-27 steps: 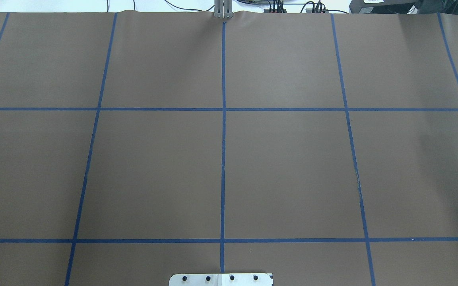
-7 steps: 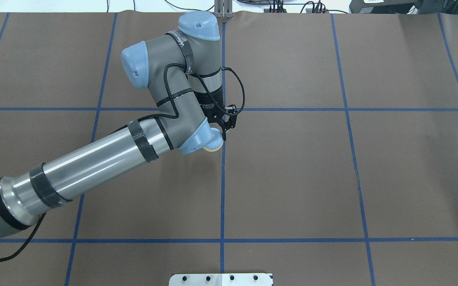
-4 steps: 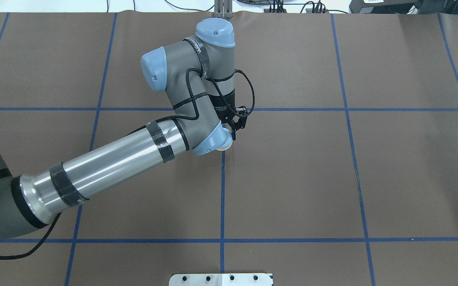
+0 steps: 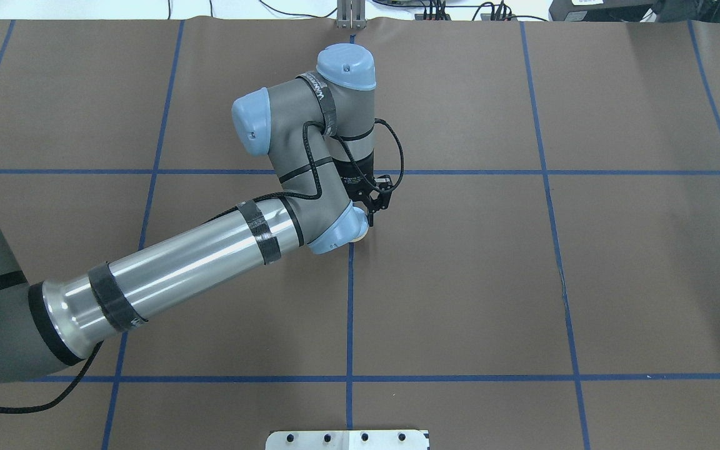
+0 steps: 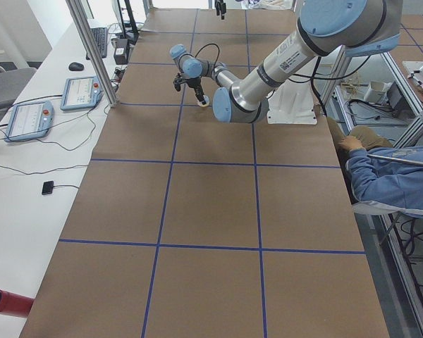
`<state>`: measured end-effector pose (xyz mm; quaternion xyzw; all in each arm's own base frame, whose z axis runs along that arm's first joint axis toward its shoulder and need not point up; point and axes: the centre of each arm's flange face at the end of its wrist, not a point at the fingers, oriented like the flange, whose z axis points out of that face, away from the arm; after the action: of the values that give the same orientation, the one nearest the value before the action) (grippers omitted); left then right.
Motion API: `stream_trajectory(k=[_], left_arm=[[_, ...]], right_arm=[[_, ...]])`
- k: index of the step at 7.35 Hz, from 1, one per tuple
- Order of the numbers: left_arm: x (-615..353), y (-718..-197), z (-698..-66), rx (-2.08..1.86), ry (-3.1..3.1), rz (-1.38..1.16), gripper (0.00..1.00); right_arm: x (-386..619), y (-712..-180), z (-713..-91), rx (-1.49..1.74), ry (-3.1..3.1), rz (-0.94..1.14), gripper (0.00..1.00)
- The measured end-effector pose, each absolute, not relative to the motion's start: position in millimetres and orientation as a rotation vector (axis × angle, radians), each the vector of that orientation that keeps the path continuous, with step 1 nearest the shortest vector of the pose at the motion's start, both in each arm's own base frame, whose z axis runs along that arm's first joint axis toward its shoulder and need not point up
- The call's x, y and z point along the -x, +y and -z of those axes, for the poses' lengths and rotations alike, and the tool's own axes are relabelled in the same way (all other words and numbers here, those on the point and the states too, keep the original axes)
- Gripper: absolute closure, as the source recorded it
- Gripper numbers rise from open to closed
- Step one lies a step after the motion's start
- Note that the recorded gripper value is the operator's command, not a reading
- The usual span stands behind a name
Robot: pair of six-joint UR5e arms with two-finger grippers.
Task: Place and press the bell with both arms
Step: 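Lower the bell onto the table and open the left gripper, then raise the left gripper away from the bell while the right arm approaches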
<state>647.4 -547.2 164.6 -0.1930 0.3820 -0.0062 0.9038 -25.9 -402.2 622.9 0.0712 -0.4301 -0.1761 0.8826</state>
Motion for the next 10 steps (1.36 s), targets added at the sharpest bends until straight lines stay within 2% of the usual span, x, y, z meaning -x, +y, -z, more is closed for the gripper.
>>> stream_trajectory(k=[4,7,8,9,10], left_arm=[[-654.8,-539.4,-163.0,0.371,0.790,0.006,0.03],[-597.5,-555.7,-129.4,0.302,0.878,0.024,0.02],[-560.7,-554.2,-143.3,0.269,0.910,0.030,0.01],[-509.9,-541.0,-183.8,0.227,0.936,0.019,0.01],[-453.6,-521.6,-231.7,0.176,0.950,-0.016,0.02]], right_arm=[[28.7,-409.7,-617.6,-0.159,-0.901,0.373,0.00],[54.1,-445.5,-576.3,-0.145,-0.922,0.276,0.01],[71.3,-464.6,-551.5,-0.140,-0.931,0.234,0.01],[92.6,-483.2,-518.4,-0.140,-0.937,0.182,0.04],[122.4,-492.7,-479.0,-0.148,-0.924,0.126,0.15]])
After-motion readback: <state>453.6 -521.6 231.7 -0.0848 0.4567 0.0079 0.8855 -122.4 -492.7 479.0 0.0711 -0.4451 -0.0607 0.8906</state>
